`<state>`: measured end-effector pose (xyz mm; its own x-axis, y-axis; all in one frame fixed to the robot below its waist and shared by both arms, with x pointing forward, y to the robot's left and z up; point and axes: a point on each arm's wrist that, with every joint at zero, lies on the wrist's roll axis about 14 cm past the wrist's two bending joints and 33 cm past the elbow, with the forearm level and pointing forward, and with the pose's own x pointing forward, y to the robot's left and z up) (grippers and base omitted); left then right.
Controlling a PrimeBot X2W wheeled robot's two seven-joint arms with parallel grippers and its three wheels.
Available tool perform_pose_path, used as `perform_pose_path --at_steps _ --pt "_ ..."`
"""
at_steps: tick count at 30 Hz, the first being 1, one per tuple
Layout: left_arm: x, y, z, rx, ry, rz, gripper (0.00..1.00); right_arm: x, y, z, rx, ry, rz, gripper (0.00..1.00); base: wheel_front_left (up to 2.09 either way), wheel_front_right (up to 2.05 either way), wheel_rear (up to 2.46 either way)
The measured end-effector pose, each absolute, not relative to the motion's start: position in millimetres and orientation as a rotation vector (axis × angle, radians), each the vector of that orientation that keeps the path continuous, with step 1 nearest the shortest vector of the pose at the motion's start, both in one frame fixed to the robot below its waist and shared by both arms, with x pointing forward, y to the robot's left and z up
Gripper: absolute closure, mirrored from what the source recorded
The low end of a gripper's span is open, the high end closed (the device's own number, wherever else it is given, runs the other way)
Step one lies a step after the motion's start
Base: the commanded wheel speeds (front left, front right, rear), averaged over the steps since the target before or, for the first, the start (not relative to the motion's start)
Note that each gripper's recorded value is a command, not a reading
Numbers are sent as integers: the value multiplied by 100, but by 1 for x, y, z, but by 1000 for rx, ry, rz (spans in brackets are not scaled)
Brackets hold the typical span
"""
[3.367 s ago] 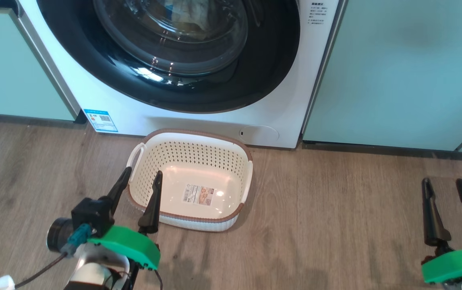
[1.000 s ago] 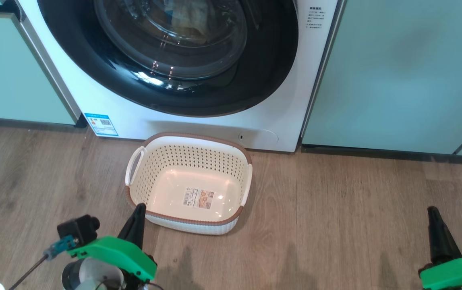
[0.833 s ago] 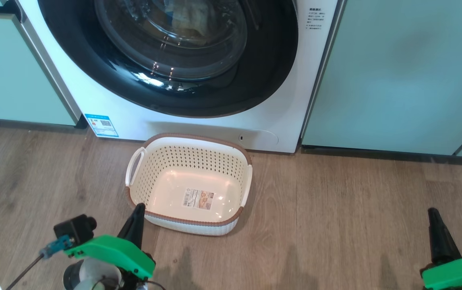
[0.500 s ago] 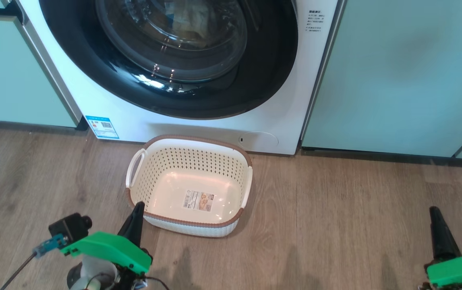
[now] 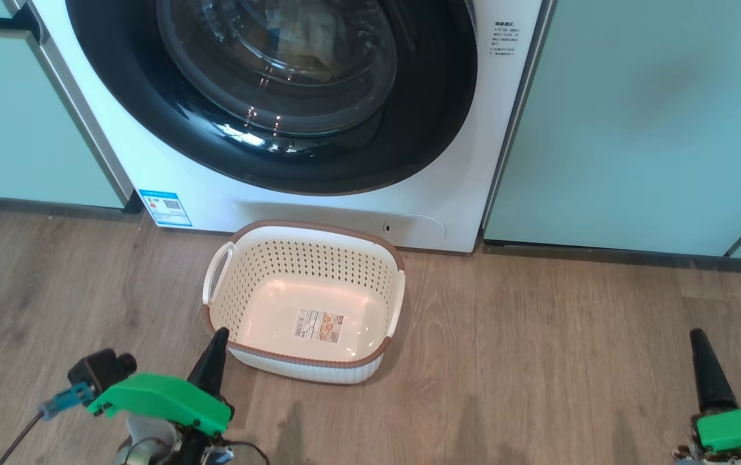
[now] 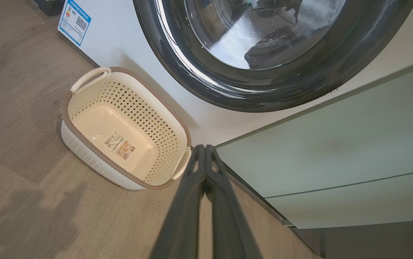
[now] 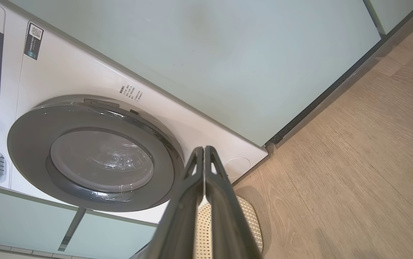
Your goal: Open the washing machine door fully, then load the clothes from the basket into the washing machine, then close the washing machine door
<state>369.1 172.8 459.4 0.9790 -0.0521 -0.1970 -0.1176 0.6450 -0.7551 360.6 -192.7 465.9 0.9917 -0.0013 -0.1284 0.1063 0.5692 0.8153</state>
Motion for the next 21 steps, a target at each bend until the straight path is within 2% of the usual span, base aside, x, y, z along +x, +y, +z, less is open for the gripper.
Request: perform_pose_path --at_steps 21 --pt "372 177 465 -1110 187 49 100 364 -196 469 1177 98 -80 100 0 0 0"
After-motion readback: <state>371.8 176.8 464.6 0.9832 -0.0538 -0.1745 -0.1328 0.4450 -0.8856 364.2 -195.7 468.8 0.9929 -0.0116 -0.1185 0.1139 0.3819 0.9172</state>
